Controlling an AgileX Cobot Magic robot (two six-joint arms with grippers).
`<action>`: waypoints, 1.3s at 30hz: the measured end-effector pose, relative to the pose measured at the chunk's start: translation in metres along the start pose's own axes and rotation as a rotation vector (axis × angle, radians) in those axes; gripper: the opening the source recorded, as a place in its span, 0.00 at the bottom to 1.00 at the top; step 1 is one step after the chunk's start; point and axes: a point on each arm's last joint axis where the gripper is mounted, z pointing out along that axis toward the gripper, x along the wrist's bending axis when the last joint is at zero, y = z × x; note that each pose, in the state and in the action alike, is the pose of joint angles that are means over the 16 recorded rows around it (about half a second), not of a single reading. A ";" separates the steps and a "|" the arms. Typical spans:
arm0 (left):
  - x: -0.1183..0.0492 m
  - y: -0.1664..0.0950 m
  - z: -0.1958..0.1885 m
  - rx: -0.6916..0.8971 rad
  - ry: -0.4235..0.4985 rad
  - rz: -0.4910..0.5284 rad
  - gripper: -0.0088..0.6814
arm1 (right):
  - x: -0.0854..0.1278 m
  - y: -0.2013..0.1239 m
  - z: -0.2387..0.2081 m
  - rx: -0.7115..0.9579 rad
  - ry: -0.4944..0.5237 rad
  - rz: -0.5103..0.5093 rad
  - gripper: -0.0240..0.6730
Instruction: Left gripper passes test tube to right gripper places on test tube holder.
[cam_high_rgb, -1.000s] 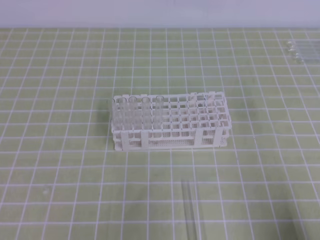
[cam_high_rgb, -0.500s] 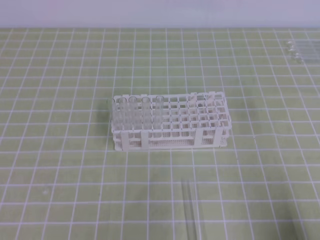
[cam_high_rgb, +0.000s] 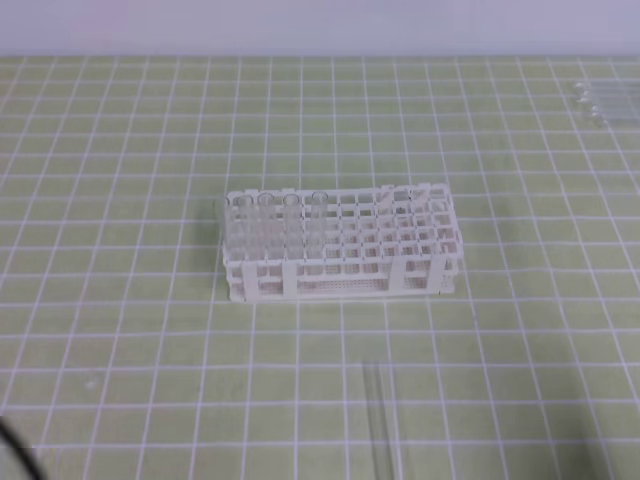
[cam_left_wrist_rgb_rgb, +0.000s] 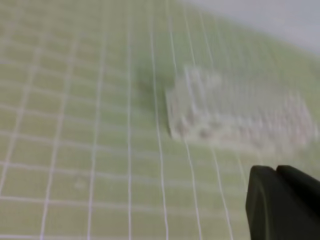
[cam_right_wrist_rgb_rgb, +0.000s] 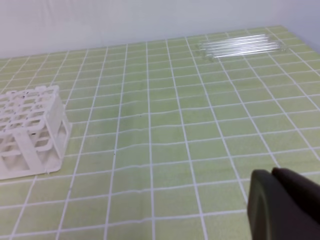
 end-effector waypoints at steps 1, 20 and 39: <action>-0.004 0.006 0.001 0.056 -0.009 0.033 0.01 | 0.000 0.000 0.000 0.000 0.000 0.000 0.01; -0.060 0.032 0.132 0.833 -0.124 0.344 0.01 | 0.000 0.000 0.000 0.000 0.000 0.001 0.01; -0.189 -0.067 0.217 1.103 -0.068 0.653 0.01 | 0.000 0.000 0.000 0.000 0.000 0.002 0.01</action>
